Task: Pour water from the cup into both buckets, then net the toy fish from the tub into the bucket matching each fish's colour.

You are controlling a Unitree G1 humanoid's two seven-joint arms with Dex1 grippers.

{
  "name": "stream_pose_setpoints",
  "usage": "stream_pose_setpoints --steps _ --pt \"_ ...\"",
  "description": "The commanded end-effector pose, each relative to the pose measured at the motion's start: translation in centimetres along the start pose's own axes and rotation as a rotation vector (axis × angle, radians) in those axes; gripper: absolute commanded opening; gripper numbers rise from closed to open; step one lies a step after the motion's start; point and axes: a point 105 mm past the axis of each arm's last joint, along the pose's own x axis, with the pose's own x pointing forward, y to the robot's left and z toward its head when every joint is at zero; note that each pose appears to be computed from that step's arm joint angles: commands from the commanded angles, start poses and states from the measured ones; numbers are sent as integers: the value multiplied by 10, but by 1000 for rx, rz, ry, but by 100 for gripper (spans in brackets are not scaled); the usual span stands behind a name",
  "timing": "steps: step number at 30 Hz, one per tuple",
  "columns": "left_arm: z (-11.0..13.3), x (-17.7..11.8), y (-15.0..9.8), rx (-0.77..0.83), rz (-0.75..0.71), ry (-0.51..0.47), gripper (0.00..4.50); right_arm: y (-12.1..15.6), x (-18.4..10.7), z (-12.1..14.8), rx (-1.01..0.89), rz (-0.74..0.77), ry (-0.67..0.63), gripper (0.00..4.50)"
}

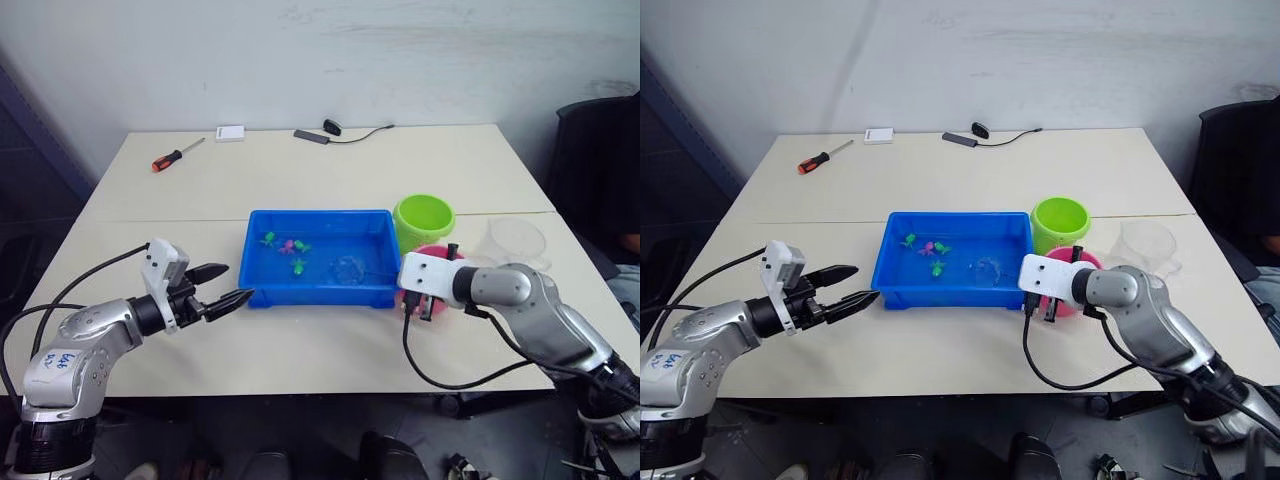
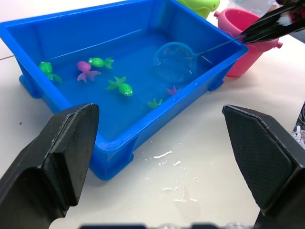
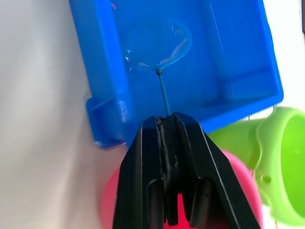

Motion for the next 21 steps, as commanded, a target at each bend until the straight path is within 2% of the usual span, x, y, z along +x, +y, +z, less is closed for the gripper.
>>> stream_pose_setpoints --steps 1,13,21 --pt "14 -6 -2 46 9 -42 448 -7 3 10 -66 7 -36 0" --pt "16 -14 -4 56 40 -54 448 -4 3 15 -84 152 -80 0" --pt "16 -15 -3 55 48 -57 448 -6 0 25 119 210 -102 0"
